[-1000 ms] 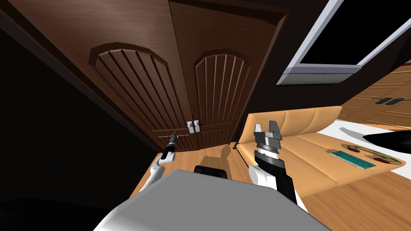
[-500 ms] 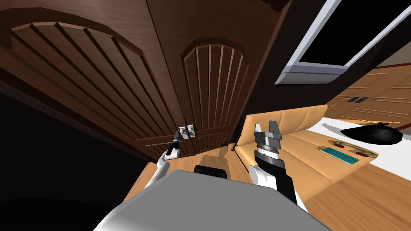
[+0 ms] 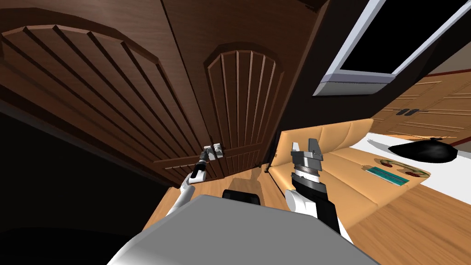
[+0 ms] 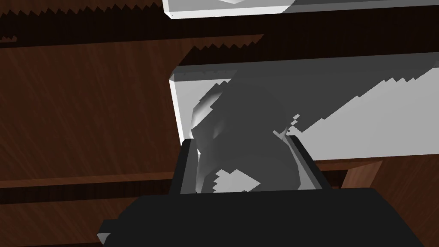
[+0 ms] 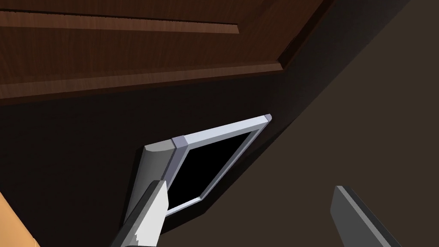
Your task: Pull the door open
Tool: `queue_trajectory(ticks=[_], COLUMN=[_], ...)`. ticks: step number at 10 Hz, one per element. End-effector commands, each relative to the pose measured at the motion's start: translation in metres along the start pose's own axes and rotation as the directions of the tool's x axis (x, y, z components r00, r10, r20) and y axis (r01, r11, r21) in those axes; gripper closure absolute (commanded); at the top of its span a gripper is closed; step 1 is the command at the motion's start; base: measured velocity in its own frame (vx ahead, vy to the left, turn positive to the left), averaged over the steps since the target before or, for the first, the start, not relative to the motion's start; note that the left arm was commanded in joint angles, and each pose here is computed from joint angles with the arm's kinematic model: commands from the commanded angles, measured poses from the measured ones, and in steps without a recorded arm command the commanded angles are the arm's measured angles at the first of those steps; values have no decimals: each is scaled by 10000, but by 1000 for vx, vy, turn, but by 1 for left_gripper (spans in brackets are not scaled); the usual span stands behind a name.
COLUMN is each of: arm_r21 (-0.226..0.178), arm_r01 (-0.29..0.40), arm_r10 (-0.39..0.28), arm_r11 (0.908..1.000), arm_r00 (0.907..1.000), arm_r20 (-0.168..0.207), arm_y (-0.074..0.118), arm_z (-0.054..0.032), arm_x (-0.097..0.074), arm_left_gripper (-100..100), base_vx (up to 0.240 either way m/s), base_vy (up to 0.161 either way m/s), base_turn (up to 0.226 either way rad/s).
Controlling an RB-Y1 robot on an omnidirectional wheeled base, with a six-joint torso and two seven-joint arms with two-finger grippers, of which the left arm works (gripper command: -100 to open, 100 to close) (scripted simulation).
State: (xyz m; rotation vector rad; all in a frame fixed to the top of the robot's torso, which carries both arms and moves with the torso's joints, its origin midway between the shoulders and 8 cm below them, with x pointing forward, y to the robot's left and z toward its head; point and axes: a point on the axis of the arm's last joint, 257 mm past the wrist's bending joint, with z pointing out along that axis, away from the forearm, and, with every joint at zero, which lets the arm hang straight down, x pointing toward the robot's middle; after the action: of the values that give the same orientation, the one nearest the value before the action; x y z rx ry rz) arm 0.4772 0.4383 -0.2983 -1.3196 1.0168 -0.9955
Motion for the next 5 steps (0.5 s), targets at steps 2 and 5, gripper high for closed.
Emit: queue_trajectory(ticks=[2, 5], arm_r21=[15, -343], arm_r01=[-5, -233], arm_r10=[5, 249], arm_r11=[10000, 9991], arm_r00=[10000, 9987], arm_r20=[49, 453], arm_y=[-8, 134], arm_z=[-2, -132], arm_x=[-34, -363], arm_left_gripper=[100, 100], base_vx=[0, -193], base_vy=[0, 55], base_turn=[0, 107])
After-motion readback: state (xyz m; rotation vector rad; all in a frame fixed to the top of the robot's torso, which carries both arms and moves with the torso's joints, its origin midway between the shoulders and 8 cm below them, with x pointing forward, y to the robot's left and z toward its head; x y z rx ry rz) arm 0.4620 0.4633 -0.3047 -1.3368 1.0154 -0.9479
